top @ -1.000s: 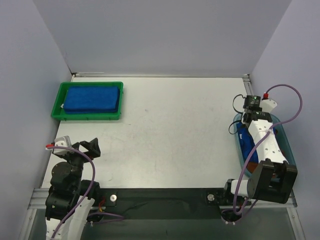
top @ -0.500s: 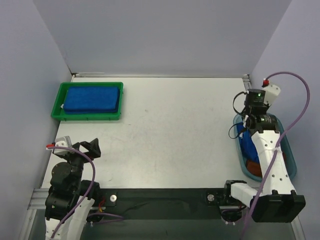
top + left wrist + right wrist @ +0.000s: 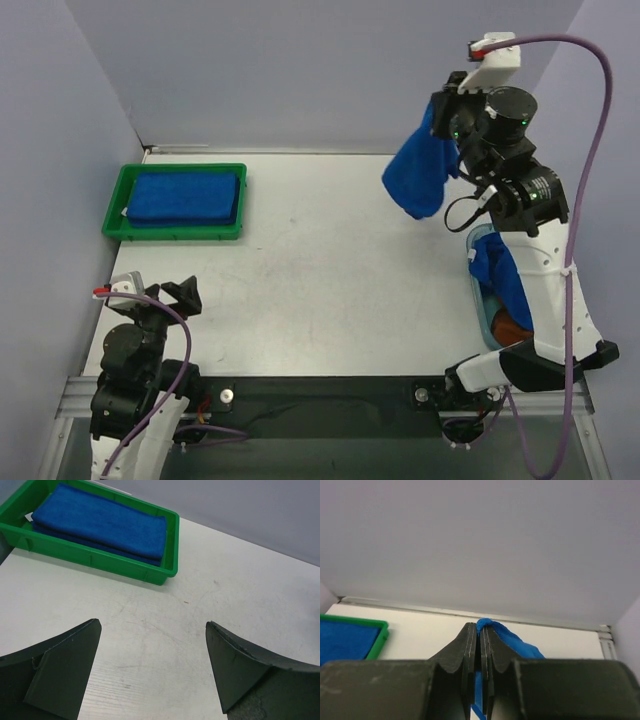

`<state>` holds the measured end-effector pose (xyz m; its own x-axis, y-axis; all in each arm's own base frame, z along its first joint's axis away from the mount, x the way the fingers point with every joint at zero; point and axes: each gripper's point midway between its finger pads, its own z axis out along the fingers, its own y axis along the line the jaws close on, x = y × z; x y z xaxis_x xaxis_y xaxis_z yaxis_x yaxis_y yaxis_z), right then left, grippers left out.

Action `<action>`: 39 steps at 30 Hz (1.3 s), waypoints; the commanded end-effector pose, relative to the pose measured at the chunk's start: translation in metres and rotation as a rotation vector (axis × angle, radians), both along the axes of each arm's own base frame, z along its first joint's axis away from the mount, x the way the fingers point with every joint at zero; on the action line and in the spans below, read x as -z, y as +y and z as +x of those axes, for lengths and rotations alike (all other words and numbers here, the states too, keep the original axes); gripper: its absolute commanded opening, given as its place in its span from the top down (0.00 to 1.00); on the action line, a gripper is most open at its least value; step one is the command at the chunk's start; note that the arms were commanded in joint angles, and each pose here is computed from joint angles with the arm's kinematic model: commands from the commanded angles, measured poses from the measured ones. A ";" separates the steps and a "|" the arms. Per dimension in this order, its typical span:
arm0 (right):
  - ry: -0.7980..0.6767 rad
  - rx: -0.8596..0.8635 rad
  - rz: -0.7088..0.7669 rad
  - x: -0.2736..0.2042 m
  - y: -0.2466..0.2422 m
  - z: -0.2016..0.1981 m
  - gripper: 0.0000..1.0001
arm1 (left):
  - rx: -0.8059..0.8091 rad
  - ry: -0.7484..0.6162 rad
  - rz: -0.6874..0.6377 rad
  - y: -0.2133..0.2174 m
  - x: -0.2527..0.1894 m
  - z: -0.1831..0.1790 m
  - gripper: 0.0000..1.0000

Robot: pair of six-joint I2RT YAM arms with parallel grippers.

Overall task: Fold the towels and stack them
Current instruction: Move the towel to the center of the board

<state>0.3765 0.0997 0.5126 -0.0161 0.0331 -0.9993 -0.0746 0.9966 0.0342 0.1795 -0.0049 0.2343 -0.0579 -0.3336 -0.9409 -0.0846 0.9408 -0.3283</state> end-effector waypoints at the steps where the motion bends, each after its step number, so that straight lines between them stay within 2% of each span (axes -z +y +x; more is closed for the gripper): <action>1: -0.110 -0.156 -0.037 -0.029 0.044 -0.002 1.00 | 0.019 -0.161 -0.025 0.000 -0.029 -0.015 0.03; 4: -0.150 -0.201 0.020 -0.031 0.068 -0.017 1.00 | 0.022 -0.161 -0.023 0.000 -0.029 -0.015 0.03; 7: -0.071 -0.239 0.107 0.021 0.086 -0.029 1.00 | 0.025 -0.157 -0.020 -0.001 -0.028 -0.014 0.03; 8: -0.001 -0.240 0.115 0.060 0.088 -0.036 1.00 | 0.026 -0.160 -0.017 -0.001 -0.029 -0.014 0.03; 11: 0.169 -0.258 0.177 0.135 0.098 -0.065 0.98 | 0.031 -0.160 -0.014 -0.002 -0.028 -0.013 0.03; 12: 0.309 -0.252 0.134 0.204 0.101 -0.077 0.95 | 0.037 -0.161 -0.011 -0.003 -0.029 -0.013 0.03; 13: 0.391 -0.234 0.198 0.232 0.102 -0.090 0.94 | 0.039 -0.163 -0.011 -0.003 -0.029 -0.012 0.03; 14: 0.473 -0.205 0.199 0.263 0.091 -0.109 0.91 | 0.043 -0.163 -0.010 -0.004 -0.029 -0.011 0.03; 15: 0.589 -0.165 0.185 0.316 0.081 -0.127 0.89 | 0.055 -0.160 -0.006 -0.007 -0.028 -0.010 0.03; 17: 0.702 -0.126 0.227 0.358 0.068 -0.161 0.79 | 0.056 -0.155 -0.007 -0.007 -0.030 -0.007 0.03; 18: 0.770 -0.095 0.199 0.390 0.056 -0.179 0.75 | 0.052 -0.151 -0.015 -0.007 -0.030 -0.005 0.03; 22: 0.838 0.003 0.196 0.411 0.021 -0.213 0.55 | 0.066 -0.146 -0.075 -0.014 -0.037 0.004 0.03; 26: 0.777 -0.063 0.097 0.381 0.021 -0.204 0.35 | 0.128 -0.102 -0.154 -0.034 -0.034 0.026 0.03; 27: 0.763 -0.116 -0.019 0.375 0.022 -0.199 0.34 | 0.152 -0.059 -0.188 -0.042 -0.027 0.035 0.03; 28: 0.761 -0.152 -0.062 0.366 0.029 -0.195 0.34 | 0.166 -0.054 -0.206 -0.047 -0.028 0.040 0.02; 30: 0.753 -0.243 -0.204 0.351 0.050 -0.177 0.34 | 0.199 0.051 -0.237 -0.061 -0.010 0.054 0.03; 33: 0.726 -0.374 -0.332 0.342 0.092 -0.152 0.36 | 0.230 0.178 -0.200 -0.073 0.006 0.071 0.03; 37: 0.680 -0.528 -0.392 0.339 0.157 -0.123 0.39 | 0.210 0.290 -0.128 -0.072 0.024 0.084 0.03; 38: 0.714 -0.551 -0.426 0.356 0.172 -0.116 0.41 | 0.195 0.314 -0.120 -0.070 0.030 0.087 0.03; 39: 0.689 -0.566 -0.420 0.347 0.187 -0.106 0.41 | 0.174 0.324 -0.112 -0.067 0.034 0.090 0.03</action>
